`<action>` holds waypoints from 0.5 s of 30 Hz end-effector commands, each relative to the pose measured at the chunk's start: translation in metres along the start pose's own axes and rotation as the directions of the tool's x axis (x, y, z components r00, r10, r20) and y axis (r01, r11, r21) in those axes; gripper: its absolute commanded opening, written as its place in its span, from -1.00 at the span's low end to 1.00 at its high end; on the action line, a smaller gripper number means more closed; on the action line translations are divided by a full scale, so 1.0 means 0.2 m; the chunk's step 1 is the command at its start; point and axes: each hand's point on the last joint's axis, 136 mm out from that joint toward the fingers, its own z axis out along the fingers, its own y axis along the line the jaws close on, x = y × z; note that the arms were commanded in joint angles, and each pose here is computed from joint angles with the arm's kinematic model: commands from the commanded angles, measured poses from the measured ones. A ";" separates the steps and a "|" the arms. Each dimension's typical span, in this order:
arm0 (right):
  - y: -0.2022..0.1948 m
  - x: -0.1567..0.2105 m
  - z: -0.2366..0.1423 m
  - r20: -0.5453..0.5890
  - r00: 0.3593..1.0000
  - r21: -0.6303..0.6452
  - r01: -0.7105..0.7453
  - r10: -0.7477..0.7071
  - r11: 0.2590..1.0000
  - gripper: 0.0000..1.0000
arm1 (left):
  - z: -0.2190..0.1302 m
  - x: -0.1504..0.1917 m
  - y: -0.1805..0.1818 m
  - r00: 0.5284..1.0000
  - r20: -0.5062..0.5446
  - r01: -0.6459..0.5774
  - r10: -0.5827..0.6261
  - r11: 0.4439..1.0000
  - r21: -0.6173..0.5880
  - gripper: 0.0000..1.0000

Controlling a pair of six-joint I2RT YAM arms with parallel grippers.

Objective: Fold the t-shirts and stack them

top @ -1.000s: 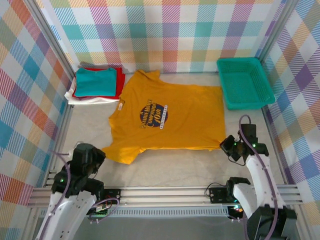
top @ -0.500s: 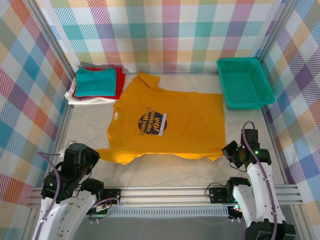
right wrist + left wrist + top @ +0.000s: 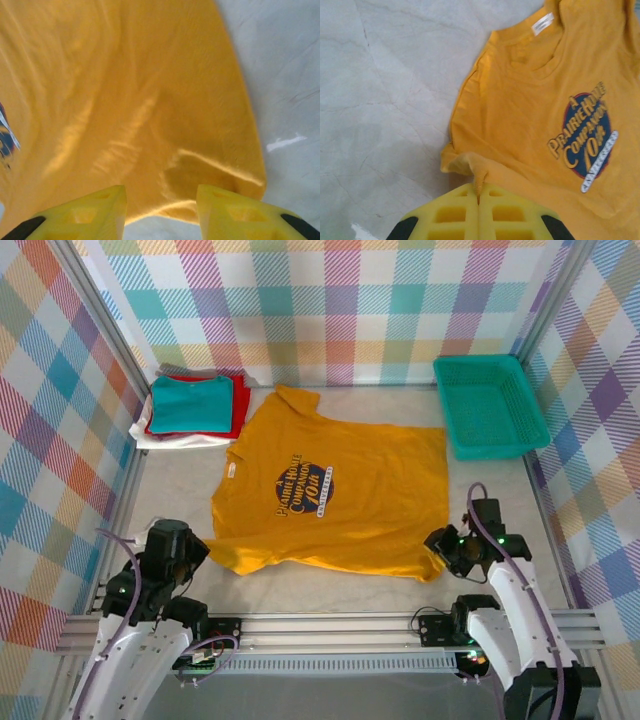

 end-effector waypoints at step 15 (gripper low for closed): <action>-0.13 0.22 0.14 -0.116 0.992 0.198 -0.018 0.042 0.980 0.14 | 0.06 0.00 0.01 1.000 0.015 0.022 -0.022 1.000 -0.008 -1.00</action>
